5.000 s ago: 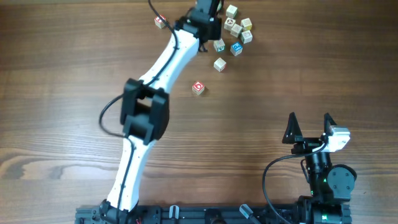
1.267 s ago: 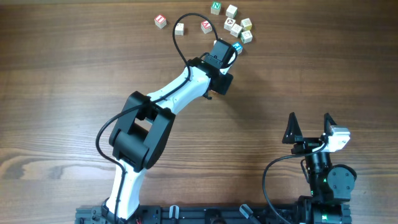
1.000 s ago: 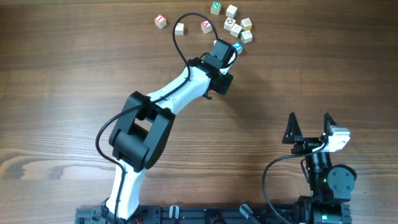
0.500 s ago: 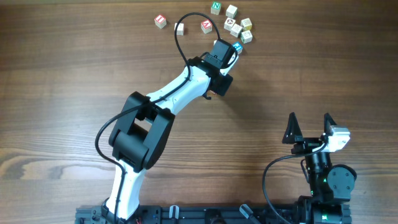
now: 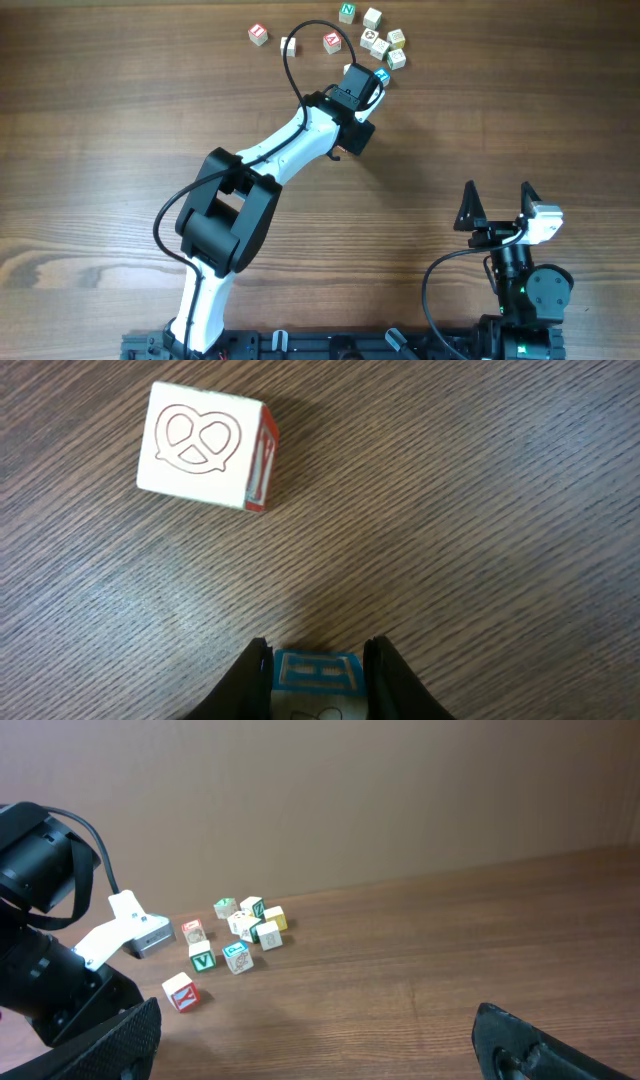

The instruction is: Form a circle

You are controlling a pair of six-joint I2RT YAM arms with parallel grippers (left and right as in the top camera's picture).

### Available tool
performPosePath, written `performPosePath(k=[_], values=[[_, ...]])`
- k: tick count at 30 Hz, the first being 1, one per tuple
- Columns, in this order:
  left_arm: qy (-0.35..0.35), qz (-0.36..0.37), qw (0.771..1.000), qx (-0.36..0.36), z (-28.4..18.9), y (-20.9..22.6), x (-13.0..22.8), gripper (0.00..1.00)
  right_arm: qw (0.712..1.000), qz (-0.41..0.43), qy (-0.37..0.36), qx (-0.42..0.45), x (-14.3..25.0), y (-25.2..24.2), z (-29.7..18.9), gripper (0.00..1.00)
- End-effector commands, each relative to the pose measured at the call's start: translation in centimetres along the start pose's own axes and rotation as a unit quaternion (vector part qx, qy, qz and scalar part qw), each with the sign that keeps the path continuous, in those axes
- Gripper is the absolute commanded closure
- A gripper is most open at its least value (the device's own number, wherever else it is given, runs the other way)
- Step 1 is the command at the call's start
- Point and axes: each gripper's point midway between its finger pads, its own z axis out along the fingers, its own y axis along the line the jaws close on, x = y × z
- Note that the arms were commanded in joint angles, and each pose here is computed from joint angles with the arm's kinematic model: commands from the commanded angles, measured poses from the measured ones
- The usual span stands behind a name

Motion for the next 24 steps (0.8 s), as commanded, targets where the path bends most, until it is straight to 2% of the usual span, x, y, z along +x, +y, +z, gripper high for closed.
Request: performPosePath(k=[1, 24], values=[[0.031, 0.014, 0.999, -0.039, 0.79, 1.48, 1.89, 0.81, 1.000, -0.010, -0.007, 0.003, -0.31, -0.07, -0.05, 0.00], [0.035, 0.010, 0.999, -0.038, 0.77, 1.47, 2.05, 0.82, 1.000, -0.010, -0.007, 0.003, -0.31, -0.07, -0.05, 0.00]])
